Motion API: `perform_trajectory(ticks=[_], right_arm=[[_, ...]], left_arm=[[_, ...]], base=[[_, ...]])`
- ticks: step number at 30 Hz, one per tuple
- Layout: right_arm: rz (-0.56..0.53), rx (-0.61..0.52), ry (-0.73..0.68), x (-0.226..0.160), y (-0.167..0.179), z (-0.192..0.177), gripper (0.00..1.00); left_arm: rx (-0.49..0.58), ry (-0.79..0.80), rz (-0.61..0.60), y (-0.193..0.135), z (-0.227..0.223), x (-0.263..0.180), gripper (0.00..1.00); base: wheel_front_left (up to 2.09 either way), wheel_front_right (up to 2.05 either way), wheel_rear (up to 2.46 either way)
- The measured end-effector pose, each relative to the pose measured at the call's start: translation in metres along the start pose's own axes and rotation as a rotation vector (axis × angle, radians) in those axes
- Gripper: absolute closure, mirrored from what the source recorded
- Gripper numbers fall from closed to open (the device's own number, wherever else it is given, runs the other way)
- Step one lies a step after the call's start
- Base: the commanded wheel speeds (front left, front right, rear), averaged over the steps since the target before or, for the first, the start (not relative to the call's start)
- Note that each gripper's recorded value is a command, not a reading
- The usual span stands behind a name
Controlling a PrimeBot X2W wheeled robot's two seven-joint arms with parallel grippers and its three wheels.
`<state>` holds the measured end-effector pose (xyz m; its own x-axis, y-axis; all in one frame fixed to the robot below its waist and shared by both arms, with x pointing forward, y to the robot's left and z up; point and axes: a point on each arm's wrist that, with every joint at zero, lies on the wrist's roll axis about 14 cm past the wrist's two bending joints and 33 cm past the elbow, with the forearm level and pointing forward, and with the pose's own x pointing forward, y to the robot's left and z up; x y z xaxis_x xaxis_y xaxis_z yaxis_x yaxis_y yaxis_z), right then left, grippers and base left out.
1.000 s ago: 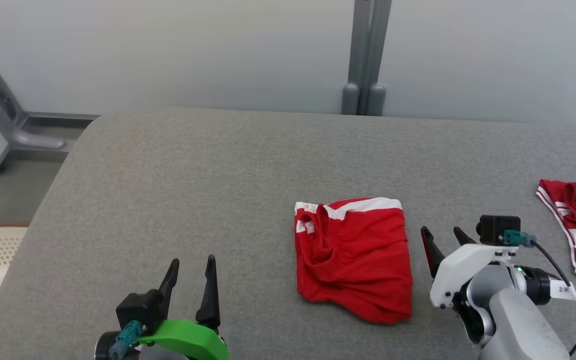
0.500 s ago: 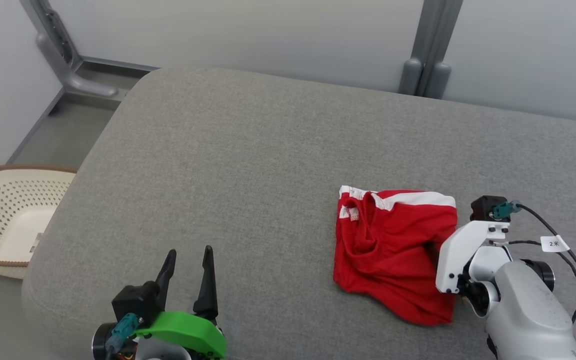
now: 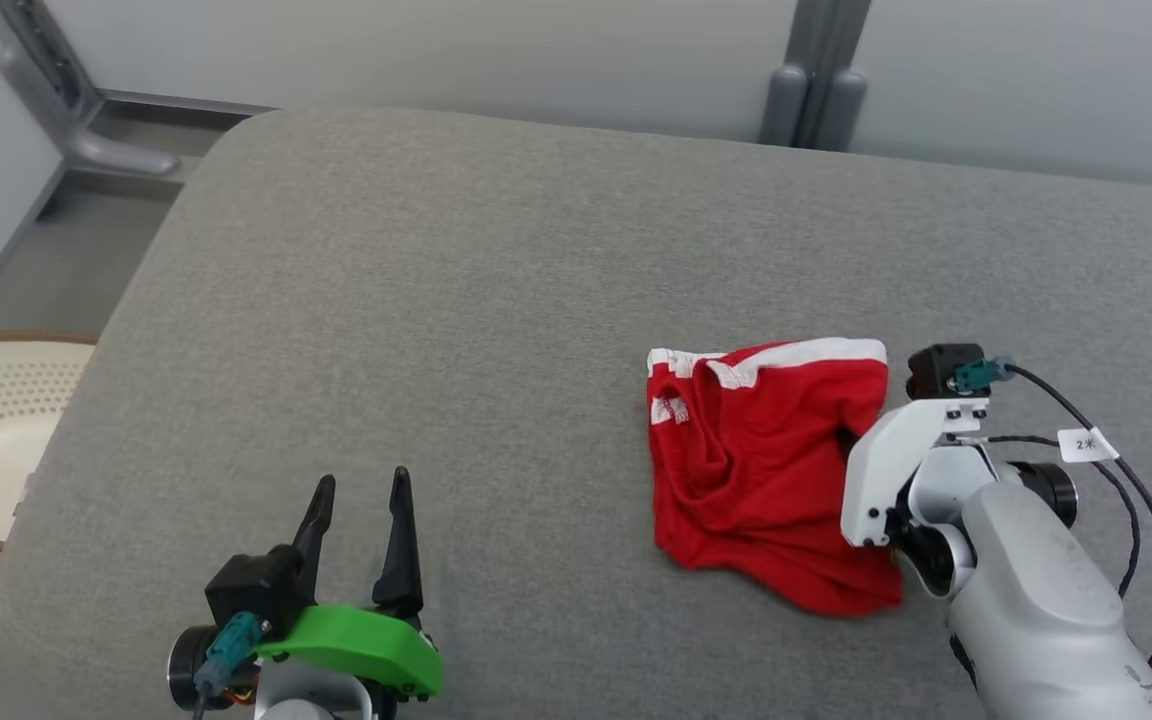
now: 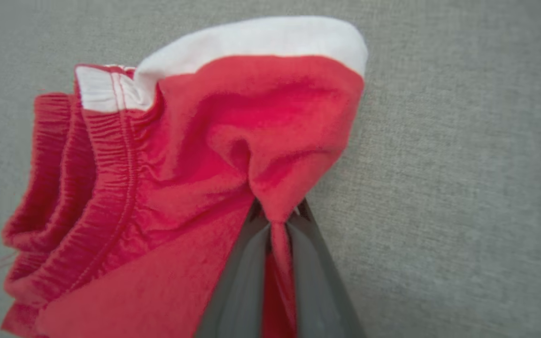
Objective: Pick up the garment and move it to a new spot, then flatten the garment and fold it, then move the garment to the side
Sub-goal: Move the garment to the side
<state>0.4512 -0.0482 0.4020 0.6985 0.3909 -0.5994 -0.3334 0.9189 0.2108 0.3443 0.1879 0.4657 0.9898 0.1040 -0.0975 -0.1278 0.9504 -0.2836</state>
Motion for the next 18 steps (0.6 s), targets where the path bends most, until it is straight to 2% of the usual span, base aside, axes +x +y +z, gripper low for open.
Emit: perform_trajectory(ticks=[4, 8, 13, 18], right_arm=[[-0.051, -0.011, -0.05, -0.016, -0.027, 0.015, 1.0], [-0.138, -0.029, -0.083, -0.041, -0.069, 0.023, 1.0], [-0.264, -0.019, -0.1, -0.082, -0.125, 0.023, 1.0], [-0.366, 0.023, -0.106, -0.12, -0.165, 0.013, 1.0]], left_arm=[[0.004, 0.014, -0.075, -0.024, -0.005, 0.012, 0.0], [-0.002, 0.028, -0.175, -0.057, -0.01, 0.025, 0.0], [0.005, 0.045, -0.324, -0.107, -0.016, 0.041, 0.0], [0.016, 0.069, -0.457, -0.153, -0.023, 0.053, 0.0]], base=[[0.0, 0.0, 0.0], [0.0, 0.0, 0.0], [0.0, 0.0, 0.0], [0.0, 0.0, 0.0]])
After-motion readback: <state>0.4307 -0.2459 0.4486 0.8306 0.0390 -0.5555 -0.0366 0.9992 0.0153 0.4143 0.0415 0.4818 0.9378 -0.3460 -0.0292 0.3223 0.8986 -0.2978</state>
